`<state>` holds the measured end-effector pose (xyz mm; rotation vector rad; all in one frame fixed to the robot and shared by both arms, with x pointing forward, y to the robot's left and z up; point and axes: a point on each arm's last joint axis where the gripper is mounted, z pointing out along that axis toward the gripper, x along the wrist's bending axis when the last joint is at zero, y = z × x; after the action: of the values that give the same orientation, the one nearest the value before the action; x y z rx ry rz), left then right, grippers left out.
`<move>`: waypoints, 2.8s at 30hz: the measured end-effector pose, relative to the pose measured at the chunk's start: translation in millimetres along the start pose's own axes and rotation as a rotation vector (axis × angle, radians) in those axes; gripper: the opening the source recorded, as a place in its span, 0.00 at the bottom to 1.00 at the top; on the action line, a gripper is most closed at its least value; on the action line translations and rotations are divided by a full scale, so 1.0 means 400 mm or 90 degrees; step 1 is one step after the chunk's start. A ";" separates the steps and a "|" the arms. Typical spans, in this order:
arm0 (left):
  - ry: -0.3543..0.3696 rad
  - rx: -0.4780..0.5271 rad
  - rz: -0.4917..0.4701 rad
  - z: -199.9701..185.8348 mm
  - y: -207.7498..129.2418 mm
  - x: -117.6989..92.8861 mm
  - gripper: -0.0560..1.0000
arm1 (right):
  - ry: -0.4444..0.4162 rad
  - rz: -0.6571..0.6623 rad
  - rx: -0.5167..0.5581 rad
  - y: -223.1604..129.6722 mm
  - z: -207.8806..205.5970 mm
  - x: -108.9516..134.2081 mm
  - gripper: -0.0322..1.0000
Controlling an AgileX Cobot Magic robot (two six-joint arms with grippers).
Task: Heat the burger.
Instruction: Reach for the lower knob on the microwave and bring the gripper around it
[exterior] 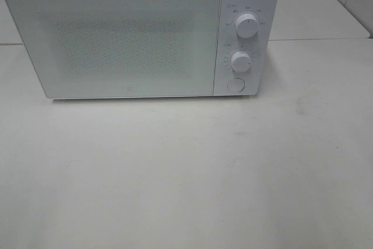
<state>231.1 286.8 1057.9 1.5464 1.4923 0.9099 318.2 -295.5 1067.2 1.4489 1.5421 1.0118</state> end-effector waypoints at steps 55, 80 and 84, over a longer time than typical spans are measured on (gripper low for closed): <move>-0.001 0.000 0.000 0.000 0.000 0.000 0.99 | 0.043 -0.027 -0.133 -0.086 0.437 0.133 0.71; -0.001 0.000 0.000 0.000 0.000 0.000 0.99 | 0.029 -0.041 -0.113 -0.194 0.461 0.289 0.71; -0.001 0.000 0.000 0.000 0.000 0.000 0.99 | 0.010 -0.025 -0.100 -0.204 0.480 0.316 0.71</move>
<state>231.1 286.8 1057.9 1.5461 1.4920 0.9089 457.6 -164.4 916.2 1.3007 1.4621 1.0975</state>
